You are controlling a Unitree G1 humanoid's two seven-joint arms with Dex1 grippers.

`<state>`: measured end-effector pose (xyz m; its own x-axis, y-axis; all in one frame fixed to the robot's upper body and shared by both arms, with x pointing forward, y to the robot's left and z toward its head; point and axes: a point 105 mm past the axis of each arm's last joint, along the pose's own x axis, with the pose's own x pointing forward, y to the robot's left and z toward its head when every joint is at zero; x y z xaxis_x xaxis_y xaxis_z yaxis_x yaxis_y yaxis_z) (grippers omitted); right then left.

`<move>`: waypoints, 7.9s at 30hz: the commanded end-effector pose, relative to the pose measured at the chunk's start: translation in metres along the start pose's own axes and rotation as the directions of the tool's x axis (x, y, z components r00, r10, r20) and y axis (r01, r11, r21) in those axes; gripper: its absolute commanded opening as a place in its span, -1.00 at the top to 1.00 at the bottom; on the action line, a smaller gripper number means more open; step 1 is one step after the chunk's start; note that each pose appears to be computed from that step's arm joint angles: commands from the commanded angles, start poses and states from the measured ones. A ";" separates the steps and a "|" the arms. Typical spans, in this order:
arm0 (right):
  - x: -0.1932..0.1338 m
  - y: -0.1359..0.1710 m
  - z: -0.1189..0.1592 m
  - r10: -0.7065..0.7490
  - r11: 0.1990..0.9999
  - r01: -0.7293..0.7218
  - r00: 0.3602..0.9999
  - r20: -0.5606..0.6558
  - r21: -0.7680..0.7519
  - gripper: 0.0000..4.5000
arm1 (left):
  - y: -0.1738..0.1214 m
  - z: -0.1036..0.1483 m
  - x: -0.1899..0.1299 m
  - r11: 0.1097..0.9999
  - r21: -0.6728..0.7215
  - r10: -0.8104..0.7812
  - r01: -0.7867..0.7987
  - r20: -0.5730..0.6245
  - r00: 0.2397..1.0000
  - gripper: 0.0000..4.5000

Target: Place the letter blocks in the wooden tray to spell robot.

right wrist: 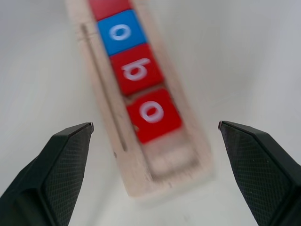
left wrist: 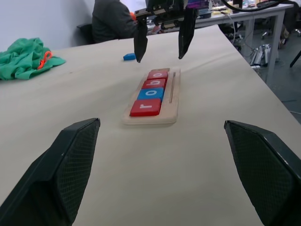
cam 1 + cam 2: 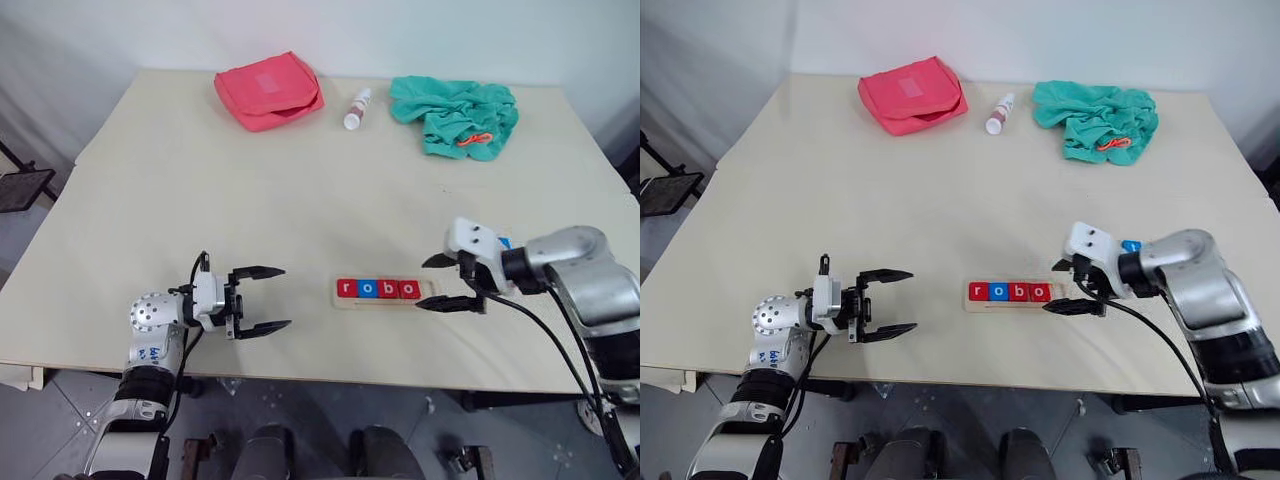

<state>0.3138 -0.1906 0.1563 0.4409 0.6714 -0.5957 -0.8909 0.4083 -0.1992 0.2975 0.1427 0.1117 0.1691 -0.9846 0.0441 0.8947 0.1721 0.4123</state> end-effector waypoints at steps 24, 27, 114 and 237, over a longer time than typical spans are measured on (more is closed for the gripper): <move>-0.085 -0.091 -0.073 -0.747 0.601 0.658 0.664 0.027 0.454 -0.99 | 0.013 0.004 0.008 0.996 0.012 -0.092 0.092 0.021 0.995 -1.00; -0.073 -0.105 -0.082 -0.781 0.539 0.673 0.624 0.002 0.506 -0.99 | 0.015 0.005 0.008 0.996 0.017 -0.093 0.093 0.019 0.995 -1.00; -0.061 -0.029 -0.064 -0.130 0.975 0.091 0.973 -0.193 -0.201 -0.99 | 0.013 0.043 -0.022 0.989 -0.074 -0.126 0.131 0.062 0.990 -1.00; -0.012 -0.012 0.006 0.135 0.965 -0.157 0.984 -0.114 -0.211 -0.43 | 0.004 0.030 -0.008 0.995 -0.018 -0.096 0.097 0.056 0.994 -1.00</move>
<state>0.3218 -0.1968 0.1562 0.2683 0.6317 -0.7273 -0.9628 0.1511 -0.2239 0.2873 0.1491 0.1355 0.0622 -0.9968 0.0495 0.9249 0.0762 0.3726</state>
